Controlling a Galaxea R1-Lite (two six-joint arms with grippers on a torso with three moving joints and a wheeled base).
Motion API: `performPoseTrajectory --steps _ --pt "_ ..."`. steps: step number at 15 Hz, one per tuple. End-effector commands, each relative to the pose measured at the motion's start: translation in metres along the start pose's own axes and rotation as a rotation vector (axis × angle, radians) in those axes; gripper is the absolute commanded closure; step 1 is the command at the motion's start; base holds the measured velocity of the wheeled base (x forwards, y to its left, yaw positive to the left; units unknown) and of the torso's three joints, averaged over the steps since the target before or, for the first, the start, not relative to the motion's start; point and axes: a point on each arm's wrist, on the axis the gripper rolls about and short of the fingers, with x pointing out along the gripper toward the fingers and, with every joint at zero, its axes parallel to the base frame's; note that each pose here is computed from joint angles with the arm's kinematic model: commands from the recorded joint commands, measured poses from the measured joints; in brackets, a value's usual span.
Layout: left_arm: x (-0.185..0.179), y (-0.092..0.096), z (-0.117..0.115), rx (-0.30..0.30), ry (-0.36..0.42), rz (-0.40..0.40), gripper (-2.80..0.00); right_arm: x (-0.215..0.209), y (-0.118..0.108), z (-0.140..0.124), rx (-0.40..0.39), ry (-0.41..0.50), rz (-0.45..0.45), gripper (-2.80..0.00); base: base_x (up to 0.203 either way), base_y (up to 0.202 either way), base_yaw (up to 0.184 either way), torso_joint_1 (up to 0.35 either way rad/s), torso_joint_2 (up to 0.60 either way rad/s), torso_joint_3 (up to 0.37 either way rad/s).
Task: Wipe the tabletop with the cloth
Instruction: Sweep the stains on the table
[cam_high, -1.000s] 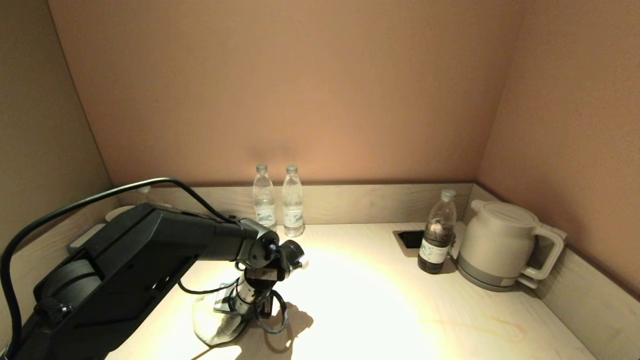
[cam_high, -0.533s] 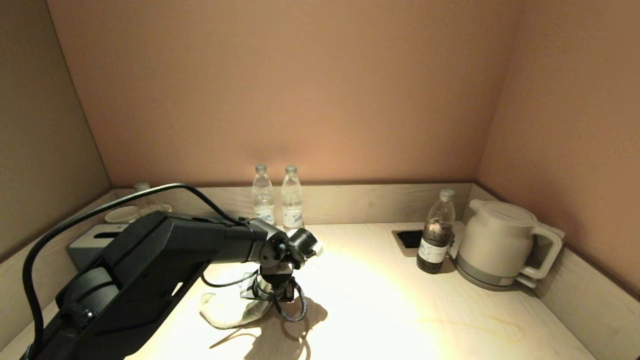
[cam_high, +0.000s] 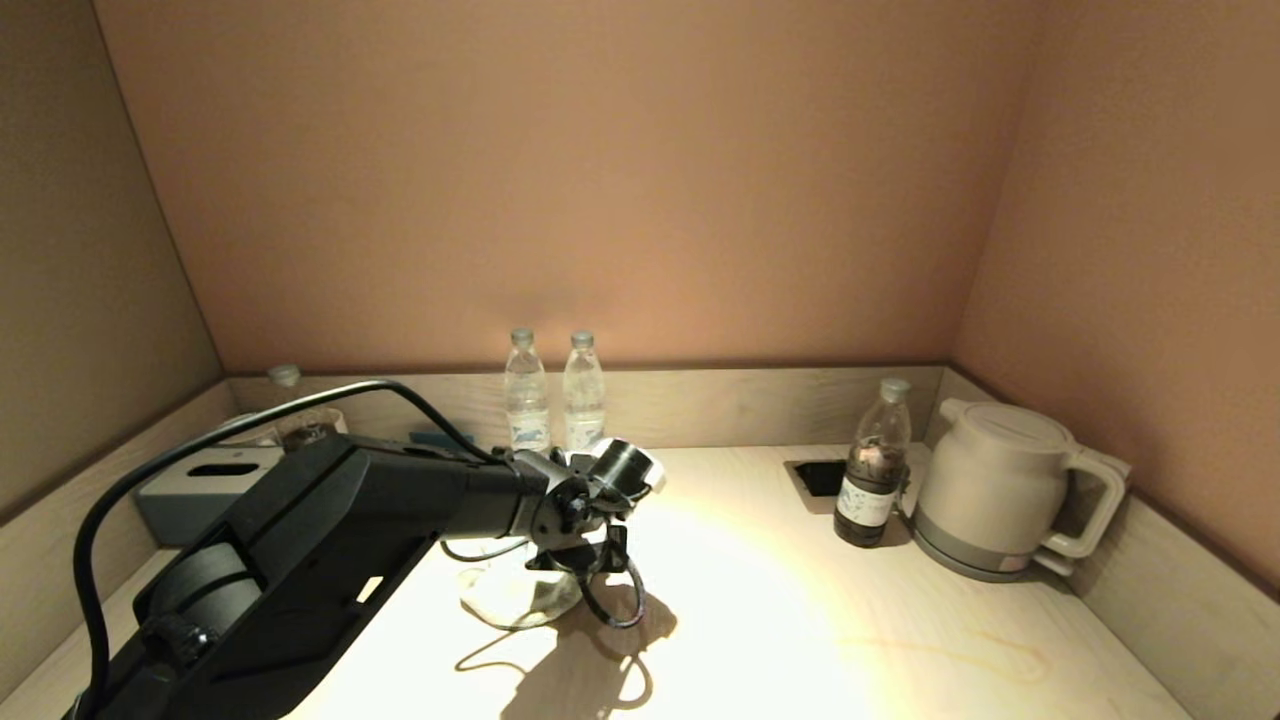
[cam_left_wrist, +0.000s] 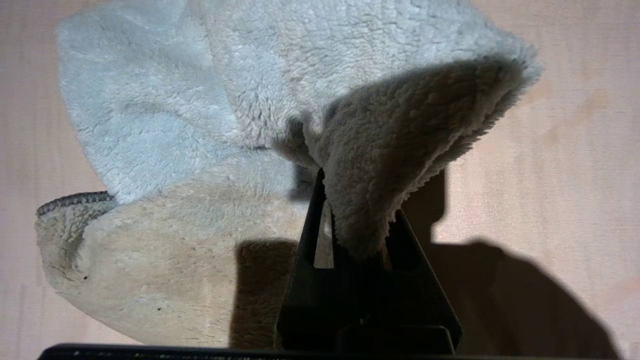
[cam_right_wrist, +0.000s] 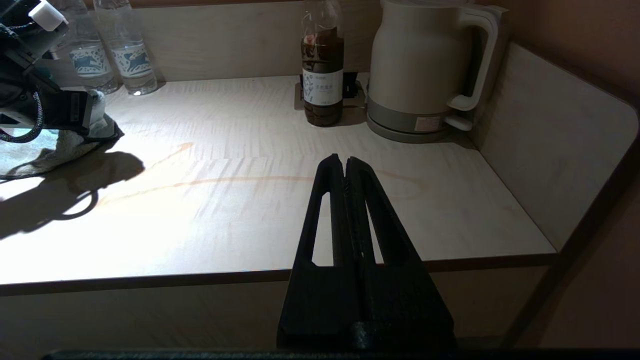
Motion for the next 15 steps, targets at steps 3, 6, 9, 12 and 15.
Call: performPoseTrajectory --steps 3,6,9,12,15 --pt "0.014 -0.013 0.003 0.055 -0.120 -0.071 0.00 0.000 0.000 0.000 0.000 -0.001 -0.002 0.00 0.000 0.000 0.000 0.000 0.00 0.000" --pt "0.028 -0.027 0.009 0.119 -0.285 -0.143 0.00 0.000 0.000 0.000 -0.001 0.001 -0.002 0.00 0.000 0.000 0.000 0.000 0.00 0.000" --pt "0.034 -0.035 0.014 0.166 -0.409 -0.190 0.00 0.000 0.000 0.000 0.000 0.001 -0.001 0.00 0.000 0.000 0.000 0.000 0.00 0.000" --pt "0.040 -0.043 0.020 0.241 -0.604 -0.231 0.00 0.000 0.000 0.000 0.000 0.001 -0.001 0.00 0.000 0.000 0.000 0.000 0.00 0.000" --pt "0.041 -0.045 0.022 0.279 -0.655 -0.241 0.00 0.000 0.000 0.000 0.000 0.001 -0.002 0.00 0.000 0.000 0.000 0.000 0.00 0.000"
